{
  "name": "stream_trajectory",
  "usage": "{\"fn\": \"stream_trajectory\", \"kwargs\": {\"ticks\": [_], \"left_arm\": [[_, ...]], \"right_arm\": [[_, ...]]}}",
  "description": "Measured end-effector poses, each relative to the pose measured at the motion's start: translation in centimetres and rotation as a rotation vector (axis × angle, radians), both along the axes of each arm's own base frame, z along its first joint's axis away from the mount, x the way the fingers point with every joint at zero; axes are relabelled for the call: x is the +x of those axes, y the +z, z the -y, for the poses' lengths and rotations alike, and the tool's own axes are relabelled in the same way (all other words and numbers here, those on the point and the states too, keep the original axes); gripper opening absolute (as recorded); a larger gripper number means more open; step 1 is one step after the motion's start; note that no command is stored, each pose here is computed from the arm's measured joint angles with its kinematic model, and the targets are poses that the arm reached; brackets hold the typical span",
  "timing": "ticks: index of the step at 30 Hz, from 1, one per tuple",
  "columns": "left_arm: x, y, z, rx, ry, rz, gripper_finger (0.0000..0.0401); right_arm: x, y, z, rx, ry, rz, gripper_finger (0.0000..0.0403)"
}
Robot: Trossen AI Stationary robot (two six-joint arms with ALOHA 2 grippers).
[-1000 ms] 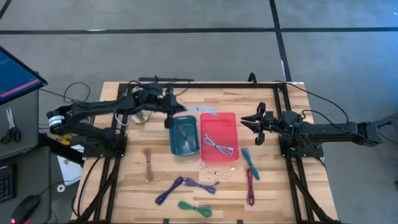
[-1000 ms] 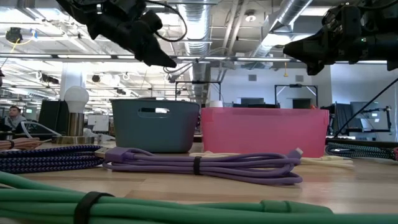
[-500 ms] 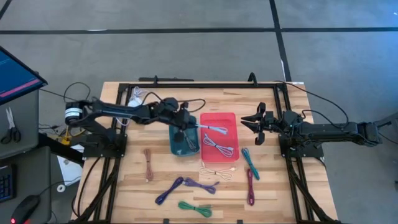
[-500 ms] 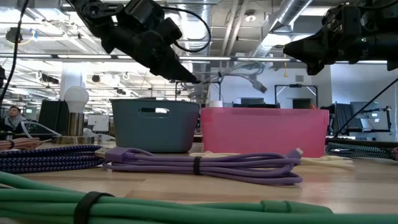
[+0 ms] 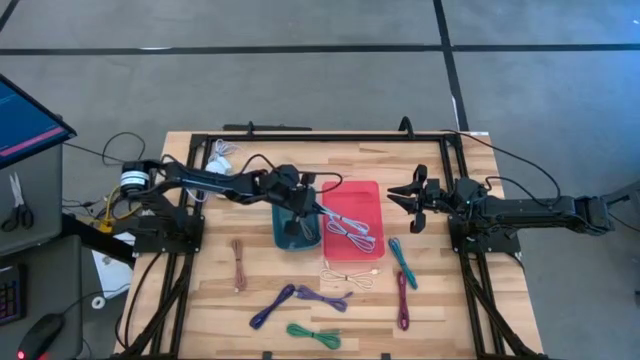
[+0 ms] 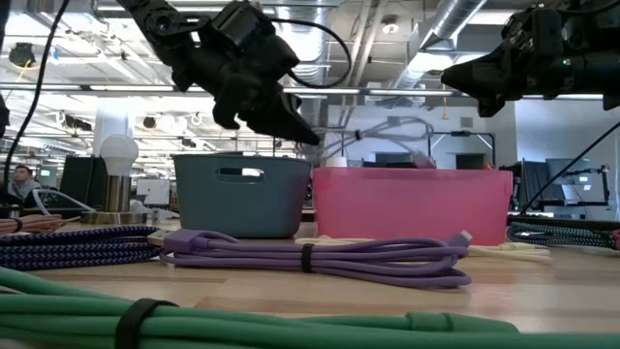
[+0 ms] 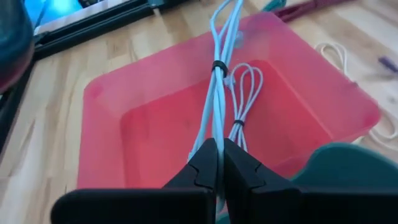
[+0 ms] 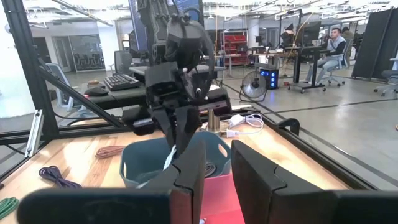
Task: Pick & Place USB Port
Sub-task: Put the white charger cable into the red bin
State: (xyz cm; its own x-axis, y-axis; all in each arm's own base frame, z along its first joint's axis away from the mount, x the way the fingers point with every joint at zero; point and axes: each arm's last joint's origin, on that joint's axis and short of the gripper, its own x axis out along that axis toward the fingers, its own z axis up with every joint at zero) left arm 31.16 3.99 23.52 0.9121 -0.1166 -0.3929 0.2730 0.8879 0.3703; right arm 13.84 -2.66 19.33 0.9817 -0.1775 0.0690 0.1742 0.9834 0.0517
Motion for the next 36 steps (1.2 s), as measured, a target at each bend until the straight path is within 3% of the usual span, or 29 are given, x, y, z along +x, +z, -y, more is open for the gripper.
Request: {"fn": "stream_trajectory", "kwargs": {"ticks": [15,32,36], "left_arm": [[2.5,-0.7,-0.3,-0.009,-0.052,-0.020,0.0009],[2.4,-0.3,-0.4,-0.003,-0.025,0.000,0.0083],[2.7,0.7,-0.4,0.013,-0.025,0.096,0.0088]], "right_arm": [[0.0,0.0,0.0,0.000,0.000,0.000,0.0071],[0.0,0.0,0.0,-0.007,-0.001,-0.002,0.0071],[0.0,0.0,0.0,-0.007,-0.001,-0.002,0.0071]]}}
